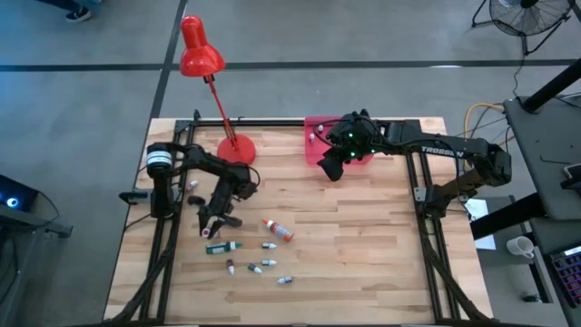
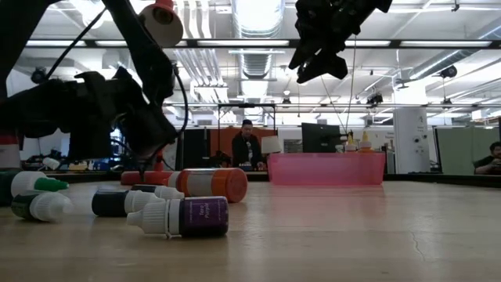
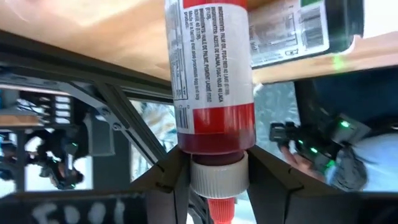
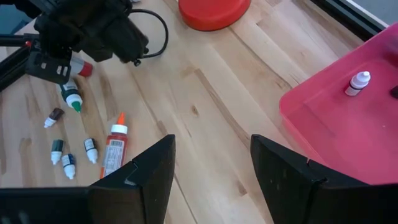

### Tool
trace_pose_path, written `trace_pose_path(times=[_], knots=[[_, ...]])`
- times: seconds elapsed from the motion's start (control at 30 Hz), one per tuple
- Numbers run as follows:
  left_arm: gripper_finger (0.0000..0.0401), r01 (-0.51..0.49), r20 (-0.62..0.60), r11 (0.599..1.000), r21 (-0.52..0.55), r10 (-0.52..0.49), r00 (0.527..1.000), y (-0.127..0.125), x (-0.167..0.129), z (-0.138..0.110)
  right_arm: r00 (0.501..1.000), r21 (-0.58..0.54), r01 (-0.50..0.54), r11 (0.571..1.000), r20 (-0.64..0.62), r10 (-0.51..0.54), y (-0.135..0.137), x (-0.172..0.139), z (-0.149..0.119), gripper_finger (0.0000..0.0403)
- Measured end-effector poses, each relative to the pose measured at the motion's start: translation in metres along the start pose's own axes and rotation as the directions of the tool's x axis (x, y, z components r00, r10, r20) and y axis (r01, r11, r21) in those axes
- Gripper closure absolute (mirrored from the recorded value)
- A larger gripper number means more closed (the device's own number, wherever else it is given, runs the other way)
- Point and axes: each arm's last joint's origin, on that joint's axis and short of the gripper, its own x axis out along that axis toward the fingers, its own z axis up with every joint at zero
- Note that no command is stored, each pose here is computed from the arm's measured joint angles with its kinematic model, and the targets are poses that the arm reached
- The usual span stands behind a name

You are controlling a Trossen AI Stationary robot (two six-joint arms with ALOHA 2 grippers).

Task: Pick & Place food coloring
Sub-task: Put the large red food coloring bottle into the red bin

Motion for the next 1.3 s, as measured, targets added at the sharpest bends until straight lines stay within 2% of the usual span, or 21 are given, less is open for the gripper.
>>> trace_pose_path(times=[0.1,0.23,0.4,0.6,0.83,1.03,1.3], knots=[[0.0286,-0.044,0.039,0.999,0.012,0.044,0.998,-0.003,-0.004,-0.001,1.000,0.000,0.000,1.000,0.000,0.000,0.000,0.000,0.000,0.0202],[0.0275,-0.044,0.059,0.998,0.053,0.041,0.997,-0.009,-0.010,-0.002,1.000,0.000,0.000,1.000,0.001,0.000,0.000,0.000,0.000,0.0202],[0.0274,-0.051,0.070,0.995,0.081,0.046,0.996,-0.011,-0.012,-0.003,1.000,0.000,0.000,1.000,0.000,0.000,0.000,0.000,0.000,0.0202],[0.0272,-0.130,0.094,0.988,0.088,0.122,0.988,-0.010,-0.011,-0.004,1.000,-0.005,0.001,1.000,-0.003,-0.001,0.000,0.001,-0.001,0.0202],[0.0269,-0.147,0.125,0.982,0.115,0.133,0.983,-0.015,-0.017,-0.005,1.000,-0.008,0.000,1.000,-0.001,0.000,-0.001,0.001,-0.001,0.0202],[0.0239,-0.183,0.200,0.970,0.159,0.150,0.968,-0.021,-0.023,-0.003,1.000,-0.008,0.001,1.000,-0.003,-0.001,-0.001,0.002,-0.002,0.0202],[0.0211,-0.196,0.198,0.972,0.133,0.167,0.966,-0.025,-0.026,-0.008,1.000,-0.006,0.007,1.000,-0.018,-0.007,-0.003,0.005,-0.006,0.0202]])
